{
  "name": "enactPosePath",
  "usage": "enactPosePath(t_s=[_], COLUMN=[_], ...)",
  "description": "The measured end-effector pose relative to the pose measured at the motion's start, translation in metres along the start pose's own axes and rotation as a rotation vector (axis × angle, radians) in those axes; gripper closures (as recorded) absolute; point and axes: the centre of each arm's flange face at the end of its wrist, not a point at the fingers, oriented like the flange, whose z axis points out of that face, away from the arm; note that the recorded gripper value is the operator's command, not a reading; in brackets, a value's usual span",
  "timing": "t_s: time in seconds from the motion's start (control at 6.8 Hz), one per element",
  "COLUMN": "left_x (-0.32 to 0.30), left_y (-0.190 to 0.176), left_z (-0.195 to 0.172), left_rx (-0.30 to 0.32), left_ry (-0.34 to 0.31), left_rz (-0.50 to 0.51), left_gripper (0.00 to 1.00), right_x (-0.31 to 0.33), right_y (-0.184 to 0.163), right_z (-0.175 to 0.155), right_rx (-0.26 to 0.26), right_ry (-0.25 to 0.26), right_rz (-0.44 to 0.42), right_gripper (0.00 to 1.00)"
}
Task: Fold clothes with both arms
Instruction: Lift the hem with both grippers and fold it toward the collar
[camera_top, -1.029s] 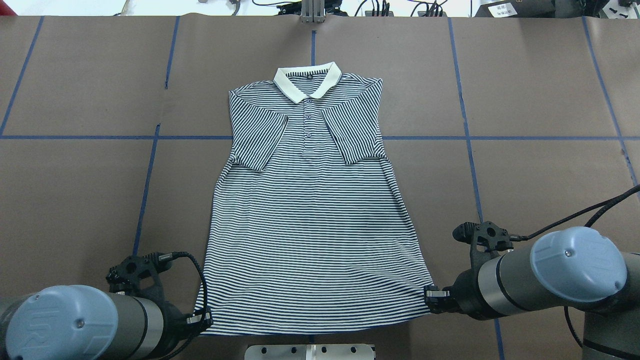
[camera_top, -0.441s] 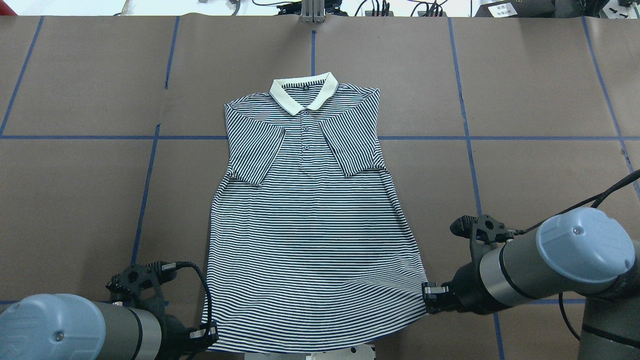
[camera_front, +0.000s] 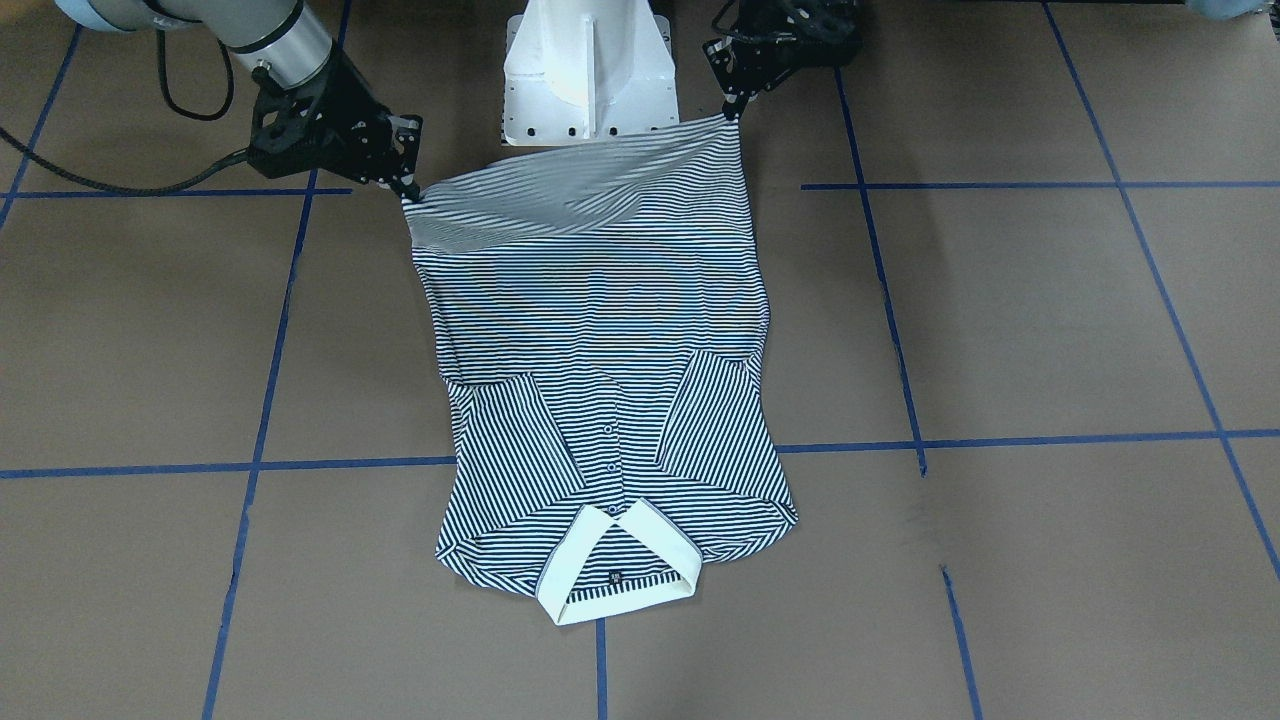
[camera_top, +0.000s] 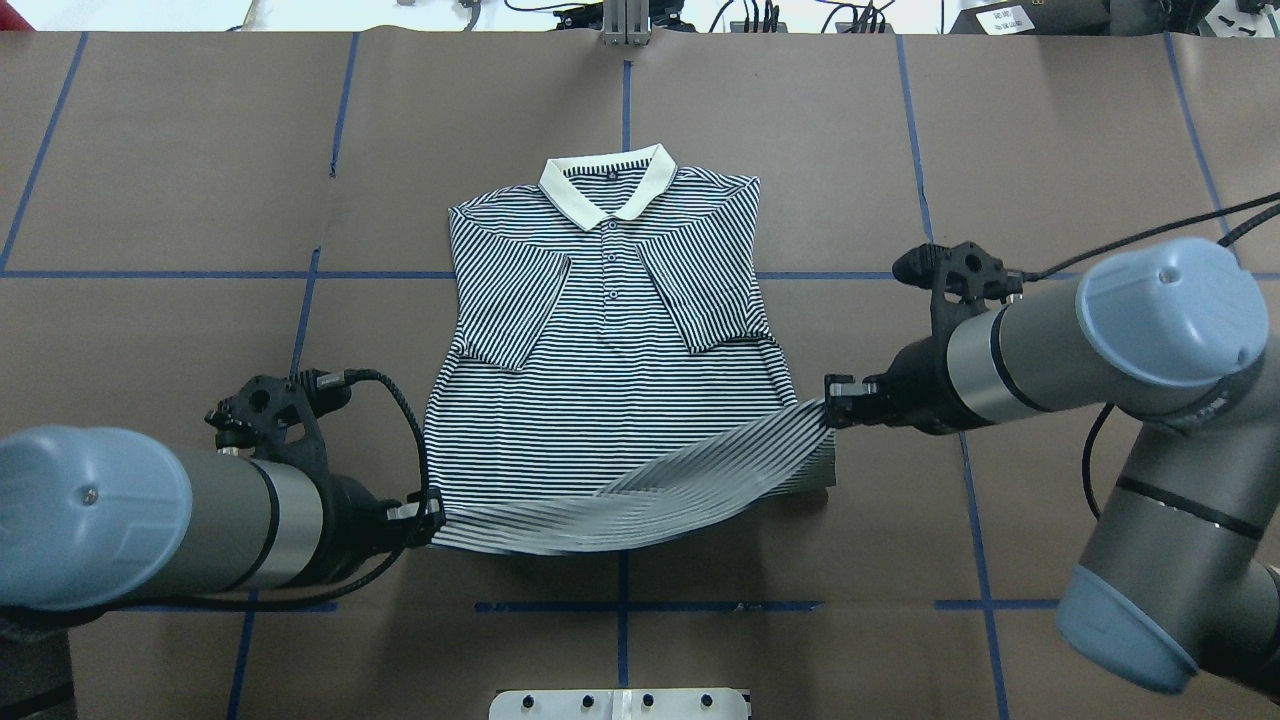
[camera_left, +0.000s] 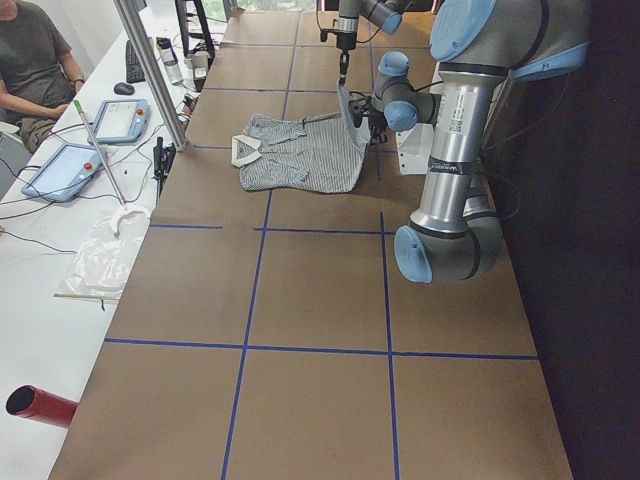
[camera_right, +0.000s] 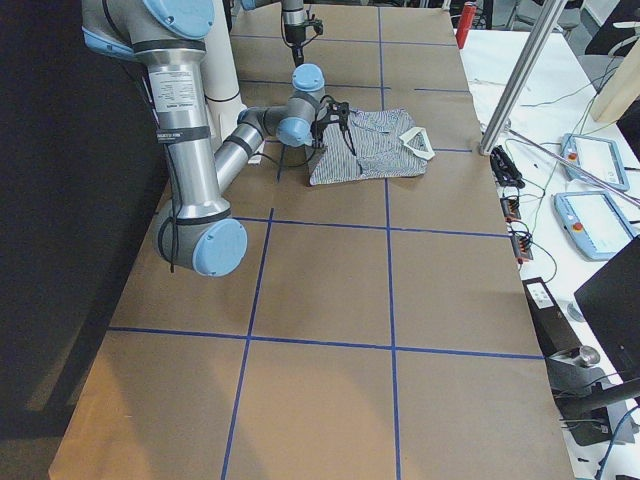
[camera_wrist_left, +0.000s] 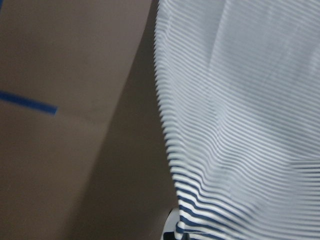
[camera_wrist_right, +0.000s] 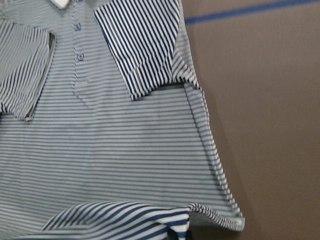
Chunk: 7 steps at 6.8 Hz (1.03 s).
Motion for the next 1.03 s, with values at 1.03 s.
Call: enactPosePath(t_s=[1.03], left_x=[0.008], left_y=[-0.273], left_z=[0.084], left_rx=[0.296], left_ry=[0.003], left_rz=[-0.035], left_gripper=[1.00], right_x=[-0.002], right_y=[-0.230], right_z=[0.105], right_rx=[0.178], right_ry=[0.137], right_rz=[-0.086], right_gripper=[1.00])
